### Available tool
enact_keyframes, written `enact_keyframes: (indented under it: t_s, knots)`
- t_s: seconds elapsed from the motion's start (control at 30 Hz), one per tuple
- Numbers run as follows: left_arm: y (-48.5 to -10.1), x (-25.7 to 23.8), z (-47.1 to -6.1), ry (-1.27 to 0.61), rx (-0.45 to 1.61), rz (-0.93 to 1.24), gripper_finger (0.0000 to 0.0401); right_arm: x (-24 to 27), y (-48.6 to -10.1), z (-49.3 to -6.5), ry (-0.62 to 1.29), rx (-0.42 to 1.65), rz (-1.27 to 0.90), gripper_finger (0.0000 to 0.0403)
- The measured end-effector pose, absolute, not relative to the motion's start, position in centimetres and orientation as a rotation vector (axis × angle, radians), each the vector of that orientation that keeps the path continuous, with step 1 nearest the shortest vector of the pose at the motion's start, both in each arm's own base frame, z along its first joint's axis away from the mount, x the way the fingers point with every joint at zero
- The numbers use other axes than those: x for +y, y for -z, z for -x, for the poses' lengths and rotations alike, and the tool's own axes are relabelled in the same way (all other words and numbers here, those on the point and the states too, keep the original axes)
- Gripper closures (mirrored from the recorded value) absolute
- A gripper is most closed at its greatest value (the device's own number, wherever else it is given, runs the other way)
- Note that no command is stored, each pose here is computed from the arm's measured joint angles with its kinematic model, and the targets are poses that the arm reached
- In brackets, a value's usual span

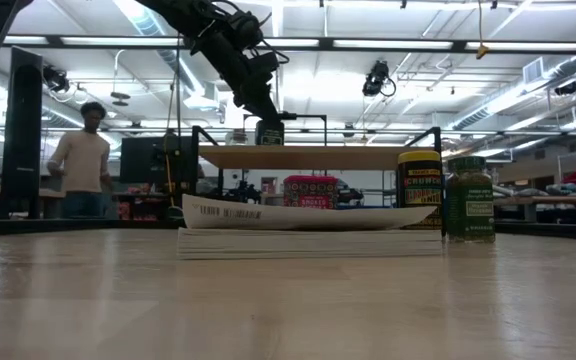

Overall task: Shelf spices
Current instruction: Put the black seasoning can on the shelf

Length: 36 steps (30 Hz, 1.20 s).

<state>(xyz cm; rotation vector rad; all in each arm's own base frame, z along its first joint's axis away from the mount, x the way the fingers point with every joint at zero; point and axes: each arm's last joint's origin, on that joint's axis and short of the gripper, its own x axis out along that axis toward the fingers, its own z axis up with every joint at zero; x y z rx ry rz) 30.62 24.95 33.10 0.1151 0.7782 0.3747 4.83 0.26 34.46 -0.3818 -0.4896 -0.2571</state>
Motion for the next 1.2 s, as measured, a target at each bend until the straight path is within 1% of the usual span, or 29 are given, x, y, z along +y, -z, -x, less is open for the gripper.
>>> enact_keyframes:
  t_s: [0.23, 0.37, 0.5, 0.6, 0.8, 0.87, 0.93, 1.07, 1.1, 1.2]
  knots:
    - [-33.1, 24.6, -30.8, -0.334, 0.790, -0.158, 0.0187, 0.3, -34.5, -4.8, 0.257, -0.490, 0.382, 0.0110]
    - [-33.3, 24.6, -31.3, -0.336, 0.749, -0.184, 0.0187, 0.3, -34.5, -4.8, 0.257, -0.490, 0.382, 0.0110]
    - [-34.3, 24.5, -31.9, -0.353, 0.663, -0.230, 0.0187, 0.3, -34.5, -4.8, 0.257, -0.490, 0.382, 0.0110]
    - [-35.2, 24.3, -32.1, -0.356, 0.636, -0.245, 0.0187, 0.3, -34.5, -4.8, 0.257, -0.490, 0.382, 0.0110]
    - [-36.8, 23.0, -32.4, -0.335, 0.660, -0.242, 0.0191, 0.3, -34.5, -4.8, 0.257, -0.489, 0.382, 0.0110]
    - [-37.0, 22.3, -32.5, -0.355, 0.691, -0.251, 0.0208, 0.3, -34.5, -4.8, 0.257, -0.489, 0.383, 0.0110]
    - [-36.8, 21.9, -32.5, -0.366, 0.735, -0.249, 0.0244, 0.3, -34.5, -4.8, 0.258, -0.489, 0.385, 0.0110]
    - [-36.3, 21.3, -32.4, -0.368, 0.801, -0.228, 0.0365, 0.3, -34.5, -4.8, 0.259, -0.488, 0.390, 0.0110]
    - [-36.2, 21.3, -32.4, -0.370, 0.811, -0.218, 0.0383, 0.3, -34.5, -4.8, 0.259, -0.488, 0.391, 0.0110]
    - [-35.9, 21.1, -32.1, -0.367, 0.849, -0.185, 0.0394, 0.3, -34.5, -4.8, 0.259, -0.488, 0.391, 0.0110]
